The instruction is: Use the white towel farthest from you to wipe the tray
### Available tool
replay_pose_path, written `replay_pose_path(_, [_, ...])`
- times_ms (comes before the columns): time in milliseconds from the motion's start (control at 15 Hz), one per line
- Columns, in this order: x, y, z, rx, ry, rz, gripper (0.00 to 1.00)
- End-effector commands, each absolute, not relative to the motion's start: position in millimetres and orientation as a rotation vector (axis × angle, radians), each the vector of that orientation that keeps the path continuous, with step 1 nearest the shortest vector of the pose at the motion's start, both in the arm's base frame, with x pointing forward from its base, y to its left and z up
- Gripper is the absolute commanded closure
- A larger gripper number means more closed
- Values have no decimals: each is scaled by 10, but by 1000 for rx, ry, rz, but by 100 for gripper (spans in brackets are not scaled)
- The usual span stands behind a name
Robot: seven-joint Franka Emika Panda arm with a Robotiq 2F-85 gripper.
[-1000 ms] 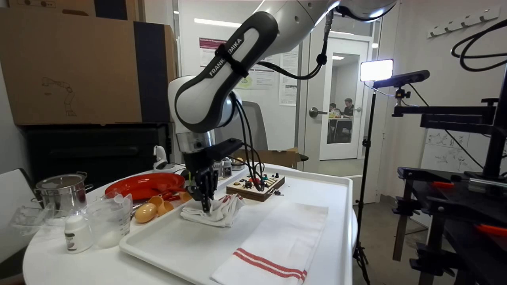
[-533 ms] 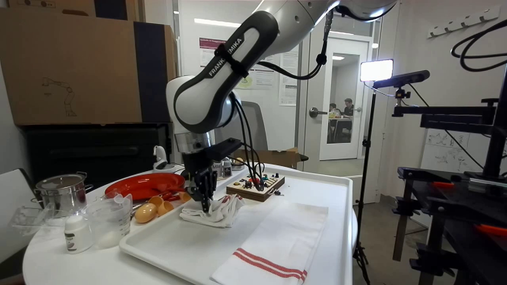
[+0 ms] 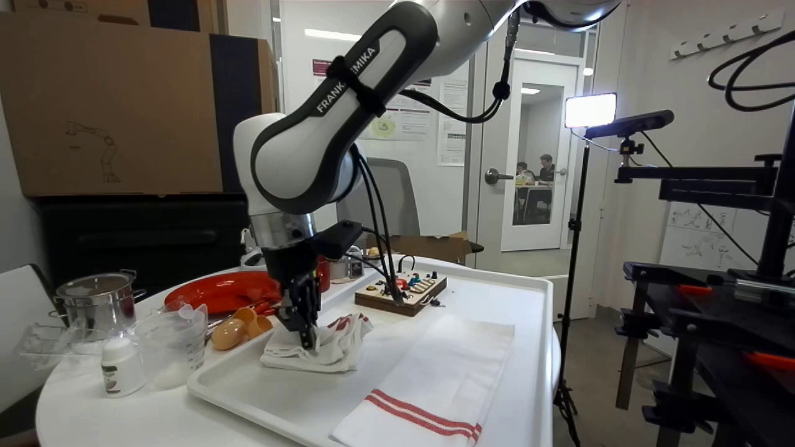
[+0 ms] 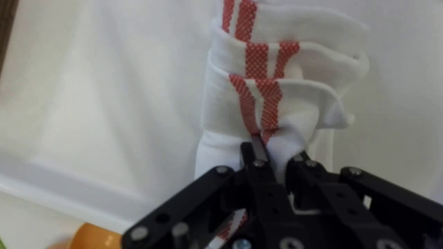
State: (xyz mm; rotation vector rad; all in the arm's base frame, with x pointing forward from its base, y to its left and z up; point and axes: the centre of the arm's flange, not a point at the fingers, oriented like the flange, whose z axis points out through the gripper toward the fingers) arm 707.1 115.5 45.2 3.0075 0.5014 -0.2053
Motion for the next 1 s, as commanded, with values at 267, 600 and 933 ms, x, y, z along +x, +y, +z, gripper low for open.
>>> replay_pose_path(267, [6810,1598,464,2995,818,-315,97])
replay_pose_path(600, [6881,1528,347,2971,736,-336,97])
replay_pose_path(933, [7003,1172,315,2978,560,-295,97])
